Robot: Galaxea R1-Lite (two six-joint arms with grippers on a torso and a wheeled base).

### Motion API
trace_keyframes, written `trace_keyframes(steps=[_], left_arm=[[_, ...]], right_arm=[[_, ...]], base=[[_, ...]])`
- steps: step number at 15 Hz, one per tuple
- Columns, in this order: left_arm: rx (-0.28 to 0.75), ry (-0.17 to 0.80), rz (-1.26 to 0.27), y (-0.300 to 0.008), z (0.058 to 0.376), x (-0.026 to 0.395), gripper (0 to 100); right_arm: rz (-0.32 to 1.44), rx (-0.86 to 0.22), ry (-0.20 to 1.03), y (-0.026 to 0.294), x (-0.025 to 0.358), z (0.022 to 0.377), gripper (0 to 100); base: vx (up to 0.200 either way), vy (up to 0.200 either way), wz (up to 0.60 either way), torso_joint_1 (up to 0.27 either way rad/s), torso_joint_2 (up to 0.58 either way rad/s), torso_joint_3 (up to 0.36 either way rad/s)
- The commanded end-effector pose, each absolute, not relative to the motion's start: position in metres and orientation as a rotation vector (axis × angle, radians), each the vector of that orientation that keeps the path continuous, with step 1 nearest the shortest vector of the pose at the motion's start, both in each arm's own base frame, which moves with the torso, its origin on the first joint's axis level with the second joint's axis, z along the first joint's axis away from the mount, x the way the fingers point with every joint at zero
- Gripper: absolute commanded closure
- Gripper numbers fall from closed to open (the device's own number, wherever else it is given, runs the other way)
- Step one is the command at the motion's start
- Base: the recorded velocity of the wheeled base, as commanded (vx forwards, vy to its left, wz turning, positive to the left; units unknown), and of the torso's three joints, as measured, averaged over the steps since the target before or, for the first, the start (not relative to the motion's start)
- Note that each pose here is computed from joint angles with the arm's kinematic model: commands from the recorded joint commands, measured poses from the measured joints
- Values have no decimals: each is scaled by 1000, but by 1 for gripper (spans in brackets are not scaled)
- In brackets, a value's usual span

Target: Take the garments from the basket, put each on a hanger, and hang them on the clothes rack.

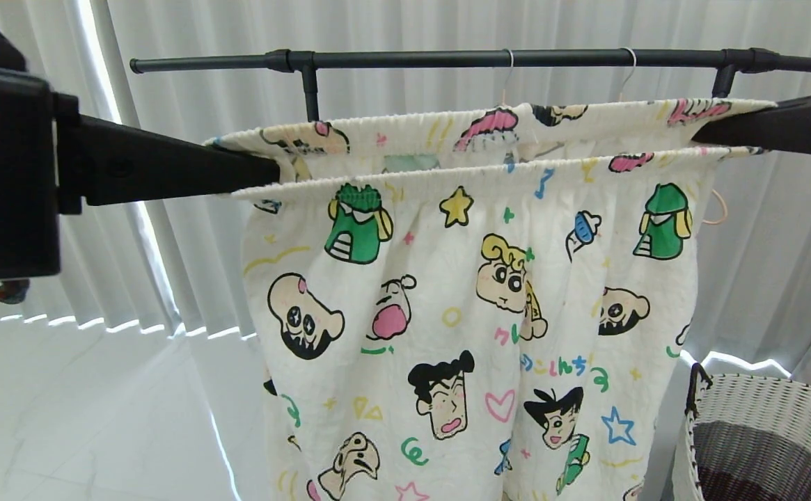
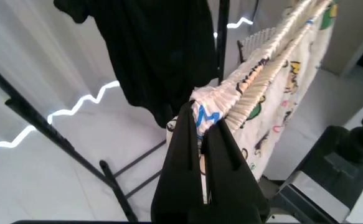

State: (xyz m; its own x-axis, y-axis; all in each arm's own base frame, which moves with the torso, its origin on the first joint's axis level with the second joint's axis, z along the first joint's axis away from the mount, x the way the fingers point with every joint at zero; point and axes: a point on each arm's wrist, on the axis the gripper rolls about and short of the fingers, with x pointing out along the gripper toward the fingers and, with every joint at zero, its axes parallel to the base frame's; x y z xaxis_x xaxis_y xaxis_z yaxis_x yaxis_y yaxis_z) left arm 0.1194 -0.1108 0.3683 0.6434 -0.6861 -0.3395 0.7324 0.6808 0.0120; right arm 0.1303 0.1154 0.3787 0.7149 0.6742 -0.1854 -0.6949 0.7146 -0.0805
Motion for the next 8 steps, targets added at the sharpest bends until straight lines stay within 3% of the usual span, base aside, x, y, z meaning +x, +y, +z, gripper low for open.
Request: trace_keyframes(steps=[1, 8], left_arm=[[156, 317, -818, -104, 366, 110, 100], [160, 274, -820, -136, 360, 145, 100]], right_arm=[[762, -146, 145, 116, 130, 380, 100], [819, -179, 260, 82, 87, 374, 100]], base=[[0, 0, 0, 0, 0, 0], [0, 0, 0, 0, 0, 0]])
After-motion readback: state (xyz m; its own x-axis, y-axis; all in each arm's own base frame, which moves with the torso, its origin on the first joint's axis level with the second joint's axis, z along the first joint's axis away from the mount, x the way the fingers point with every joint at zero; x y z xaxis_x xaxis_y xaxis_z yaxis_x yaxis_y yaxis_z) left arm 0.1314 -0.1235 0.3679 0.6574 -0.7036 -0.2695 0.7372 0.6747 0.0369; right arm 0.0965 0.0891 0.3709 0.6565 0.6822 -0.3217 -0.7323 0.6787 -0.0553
